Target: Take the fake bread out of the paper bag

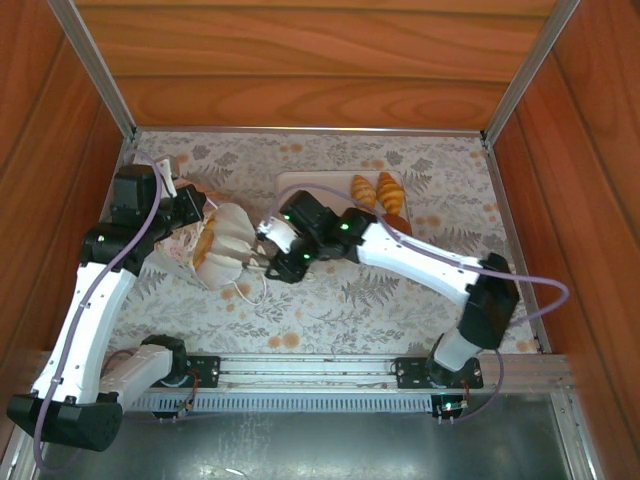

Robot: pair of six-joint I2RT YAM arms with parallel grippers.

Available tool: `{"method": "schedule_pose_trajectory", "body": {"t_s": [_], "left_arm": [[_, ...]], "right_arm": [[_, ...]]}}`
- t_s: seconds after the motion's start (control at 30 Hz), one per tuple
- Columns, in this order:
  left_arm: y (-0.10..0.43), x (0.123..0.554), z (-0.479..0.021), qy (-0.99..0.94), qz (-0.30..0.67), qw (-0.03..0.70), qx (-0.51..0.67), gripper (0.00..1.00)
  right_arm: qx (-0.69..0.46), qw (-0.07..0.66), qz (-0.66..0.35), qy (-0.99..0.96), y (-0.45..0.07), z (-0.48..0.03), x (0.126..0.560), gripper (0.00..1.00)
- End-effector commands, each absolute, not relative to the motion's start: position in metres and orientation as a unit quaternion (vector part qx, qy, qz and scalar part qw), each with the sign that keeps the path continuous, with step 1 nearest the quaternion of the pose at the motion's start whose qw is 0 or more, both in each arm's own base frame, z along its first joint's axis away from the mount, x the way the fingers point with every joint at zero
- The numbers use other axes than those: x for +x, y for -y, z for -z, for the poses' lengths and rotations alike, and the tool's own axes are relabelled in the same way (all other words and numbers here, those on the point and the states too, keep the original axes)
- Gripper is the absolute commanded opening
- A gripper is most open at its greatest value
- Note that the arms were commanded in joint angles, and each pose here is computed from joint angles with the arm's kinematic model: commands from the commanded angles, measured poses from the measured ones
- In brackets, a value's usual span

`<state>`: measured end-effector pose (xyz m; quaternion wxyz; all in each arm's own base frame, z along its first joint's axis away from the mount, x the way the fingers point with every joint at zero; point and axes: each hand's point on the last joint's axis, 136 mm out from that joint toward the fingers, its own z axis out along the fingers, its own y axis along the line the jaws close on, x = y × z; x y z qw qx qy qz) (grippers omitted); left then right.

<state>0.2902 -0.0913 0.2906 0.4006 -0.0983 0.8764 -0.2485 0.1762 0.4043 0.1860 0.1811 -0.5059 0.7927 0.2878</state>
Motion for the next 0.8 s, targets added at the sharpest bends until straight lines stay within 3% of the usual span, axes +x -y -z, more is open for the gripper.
{"method": "schedule_pose_trajectory", "body": {"t_s": [0.0,0.47,0.77], "left_arm": [[0.095,0.291,-0.305,-0.871,0.258,0.408,-0.091,0.00],[0.101,0.294,-0.305,-0.872,0.269,0.399,-0.083,0.00],[0.102,0.294,-0.305,-0.872,0.269,0.400,-0.082,0.00]], "right_arm": [[-0.468,0.209,-0.257,-0.819,-0.433,-0.177,0.207,0.45],[-0.496,0.296,-0.052,-0.815,-0.489,-0.130,0.262,0.48],[-0.461,0.303,-0.033,-0.833,-0.490,-0.112,0.273,0.48]]}}
